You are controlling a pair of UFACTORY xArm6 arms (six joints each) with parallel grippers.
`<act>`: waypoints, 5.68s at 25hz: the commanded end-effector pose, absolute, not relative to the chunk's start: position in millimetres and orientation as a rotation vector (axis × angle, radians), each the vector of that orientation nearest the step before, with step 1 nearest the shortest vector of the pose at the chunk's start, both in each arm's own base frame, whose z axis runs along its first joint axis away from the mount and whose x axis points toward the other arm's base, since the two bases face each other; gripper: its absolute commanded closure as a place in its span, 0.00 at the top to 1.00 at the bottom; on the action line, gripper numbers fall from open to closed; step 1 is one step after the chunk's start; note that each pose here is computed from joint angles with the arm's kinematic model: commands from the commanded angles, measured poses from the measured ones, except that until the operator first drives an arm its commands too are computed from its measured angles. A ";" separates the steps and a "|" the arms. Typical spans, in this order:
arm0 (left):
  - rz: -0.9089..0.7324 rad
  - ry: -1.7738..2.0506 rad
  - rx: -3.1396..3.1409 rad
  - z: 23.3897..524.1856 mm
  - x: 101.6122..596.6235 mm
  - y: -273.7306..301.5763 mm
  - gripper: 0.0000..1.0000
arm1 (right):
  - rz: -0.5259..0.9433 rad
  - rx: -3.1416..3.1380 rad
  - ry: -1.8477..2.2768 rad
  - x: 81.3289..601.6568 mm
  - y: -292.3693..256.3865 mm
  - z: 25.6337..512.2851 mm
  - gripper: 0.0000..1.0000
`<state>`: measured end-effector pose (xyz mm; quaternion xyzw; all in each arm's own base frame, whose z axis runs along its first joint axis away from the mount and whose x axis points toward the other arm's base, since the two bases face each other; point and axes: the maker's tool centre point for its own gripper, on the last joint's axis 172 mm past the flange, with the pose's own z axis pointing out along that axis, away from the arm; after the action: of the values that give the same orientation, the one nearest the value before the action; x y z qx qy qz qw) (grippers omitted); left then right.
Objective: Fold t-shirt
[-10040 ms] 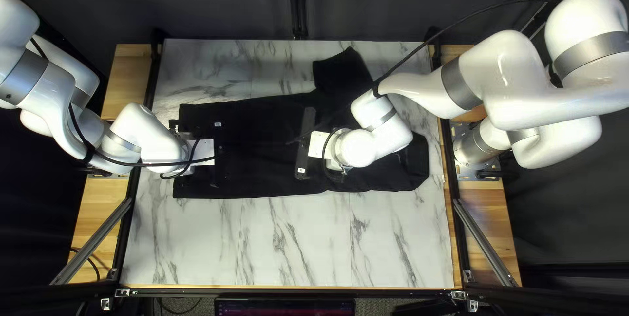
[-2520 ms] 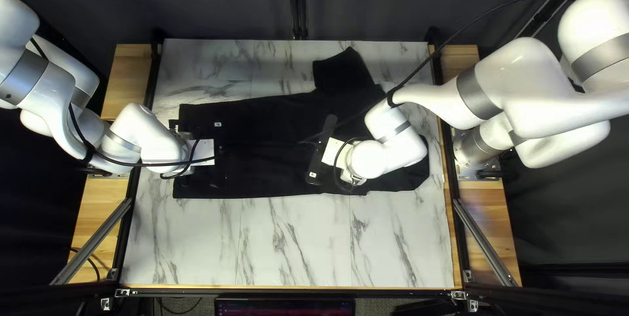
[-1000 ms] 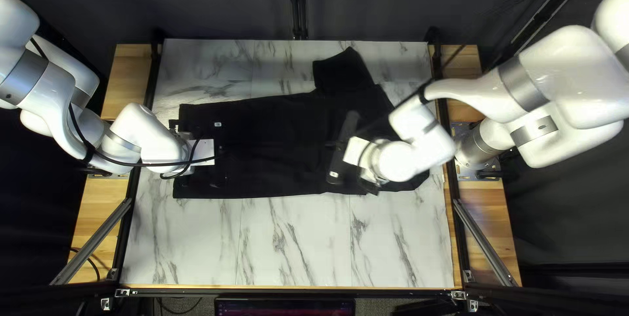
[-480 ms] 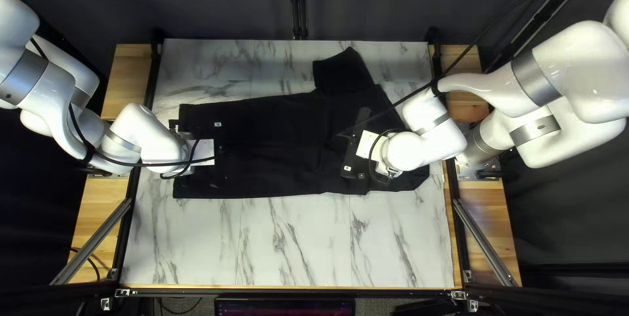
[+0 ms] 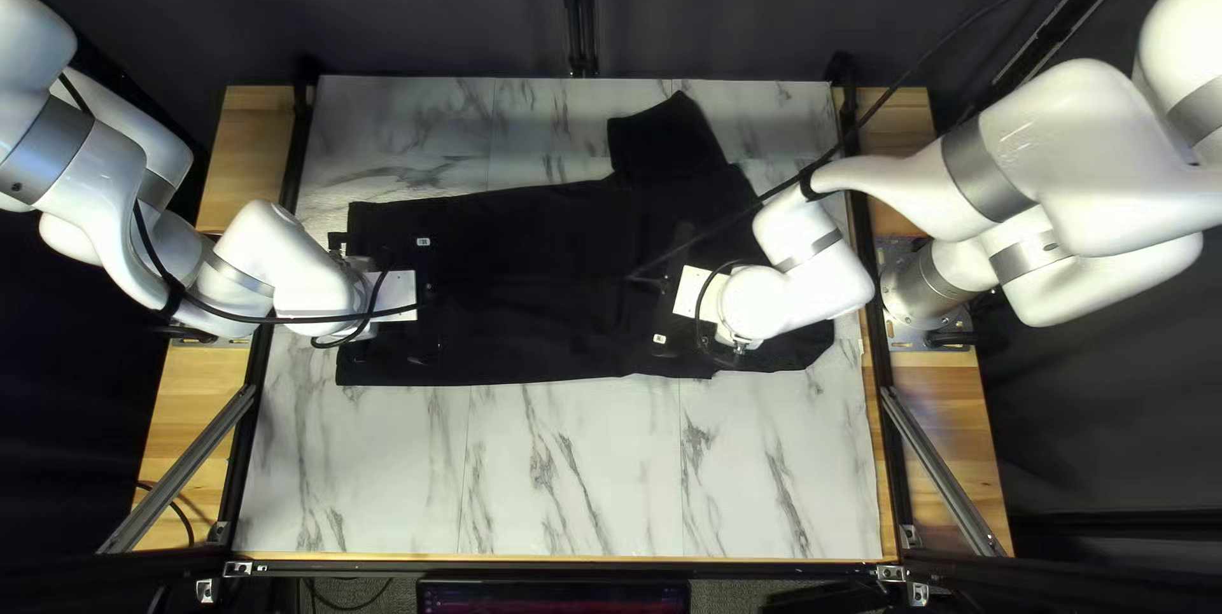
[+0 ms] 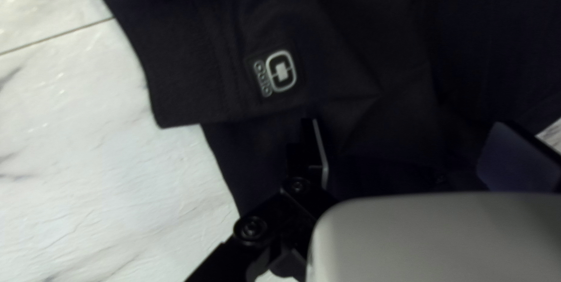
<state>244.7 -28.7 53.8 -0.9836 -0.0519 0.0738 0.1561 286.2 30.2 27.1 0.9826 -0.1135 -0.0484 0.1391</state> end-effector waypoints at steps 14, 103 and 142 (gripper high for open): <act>0.211 -0.149 -2.816 53.8 244.7 -28.7 1.00 | 0.041 2.823 -0.310 322.5 -22.8 55.2 1.00; 0.211 -0.149 -2.816 53.8 244.7 -28.7 1.00 | 0.090 2.858 -0.440 257.6 -74.4 126.7 1.00; 0.211 -0.149 -2.816 53.8 244.7 -28.7 1.00 | 0.314 3.145 0.090 267.5 35.6 245.7 1.00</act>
<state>244.7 -28.7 53.8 -0.9836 -0.0519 0.0738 0.1561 252.2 23.3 289.2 0.9956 -0.0328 0.0866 0.0172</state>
